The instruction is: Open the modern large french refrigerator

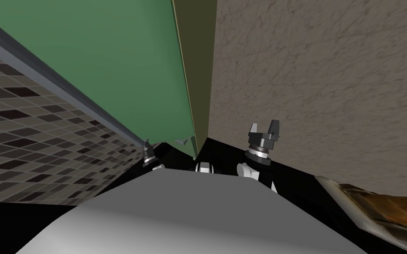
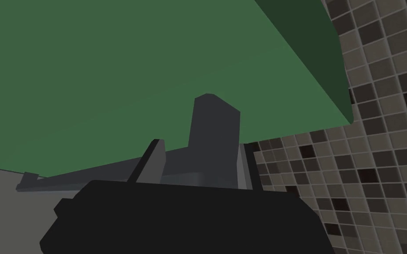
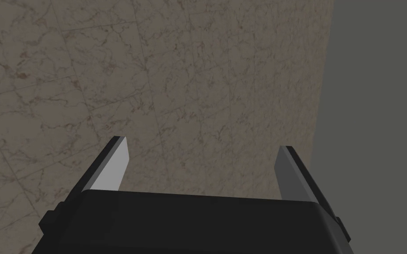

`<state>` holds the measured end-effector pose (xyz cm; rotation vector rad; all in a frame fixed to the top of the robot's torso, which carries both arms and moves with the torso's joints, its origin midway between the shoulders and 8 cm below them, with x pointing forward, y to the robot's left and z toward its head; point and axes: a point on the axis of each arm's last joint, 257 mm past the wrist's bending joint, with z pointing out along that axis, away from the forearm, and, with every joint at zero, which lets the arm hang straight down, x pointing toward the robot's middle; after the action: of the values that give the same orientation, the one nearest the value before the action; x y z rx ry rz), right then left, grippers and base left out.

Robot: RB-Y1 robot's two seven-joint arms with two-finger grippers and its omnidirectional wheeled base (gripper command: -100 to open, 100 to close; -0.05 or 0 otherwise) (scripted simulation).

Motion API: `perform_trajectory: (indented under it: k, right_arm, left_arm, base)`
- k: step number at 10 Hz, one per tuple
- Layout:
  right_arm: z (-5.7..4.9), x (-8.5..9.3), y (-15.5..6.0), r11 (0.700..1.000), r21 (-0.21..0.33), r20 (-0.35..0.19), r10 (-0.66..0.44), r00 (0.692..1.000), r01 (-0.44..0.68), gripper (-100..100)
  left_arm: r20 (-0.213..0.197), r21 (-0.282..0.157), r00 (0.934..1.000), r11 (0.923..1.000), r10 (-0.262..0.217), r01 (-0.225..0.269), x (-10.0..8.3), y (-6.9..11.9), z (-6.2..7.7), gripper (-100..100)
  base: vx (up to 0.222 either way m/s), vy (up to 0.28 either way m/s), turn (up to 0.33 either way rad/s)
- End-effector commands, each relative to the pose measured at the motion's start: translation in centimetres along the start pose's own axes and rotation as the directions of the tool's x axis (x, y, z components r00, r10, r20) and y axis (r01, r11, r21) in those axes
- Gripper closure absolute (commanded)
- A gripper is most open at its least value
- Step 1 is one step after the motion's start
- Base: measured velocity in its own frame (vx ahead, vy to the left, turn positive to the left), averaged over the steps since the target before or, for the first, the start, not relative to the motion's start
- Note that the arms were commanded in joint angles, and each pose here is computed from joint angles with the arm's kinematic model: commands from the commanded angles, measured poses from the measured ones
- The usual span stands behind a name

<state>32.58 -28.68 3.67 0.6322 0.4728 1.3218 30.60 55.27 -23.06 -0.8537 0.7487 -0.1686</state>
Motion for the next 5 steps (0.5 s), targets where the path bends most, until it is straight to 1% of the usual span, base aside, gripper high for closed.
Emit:
perform_trajectory:
  k: [1,2,3,4,5]
  right_arm:
    - [0.0,0.0,0.0,1.0,0.0,0.0,0.0,1.0,0.0,0]
    - [0.0,0.0,0.0,1.0,0.0,0.0,0.0,1.0,0.0,0]
    - [0.0,0.0,0.0,1.0,0.0,0.0,0.0,1.0,0.0,0]
    - [0.0,0.0,0.0,1.0,0.0,0.0,0.0,1.0,0.0,0]
    - [0.0,0.0,0.0,1.0,0.0,0.0,0.0,1.0,0.0,0]
  left_arm:
    - [0.053,-0.012,0.9983,0.9997,0.023,-0.023,-2.7,0.4,0.5,100]
    - [0.073,-0.024,0.9967,0.9992,0.035,-0.033,-3.6,0.9,0.4,100]
    - [0.045,-0.016,0.9988,0.9997,0.018,-0.017,-2.3,0.3,0.4,100]
    - [0.088,-0.056,0.9951,0.9977,0.044,-0.039,-4.4,1.8,-0.3,100]
    - [0.11,-0.07,0.9923,0.9964,0.056,-0.049,-5.5,2.3,-0.5,100]
  base:
    - [0.004,-0.132,0.095]
    - [-0.016,-0.223,0.166]
    - [-0.007,-0.111,0.061]
    - [0.041,-0.195,0.117]
    - [0.096,-0.285,0.19]
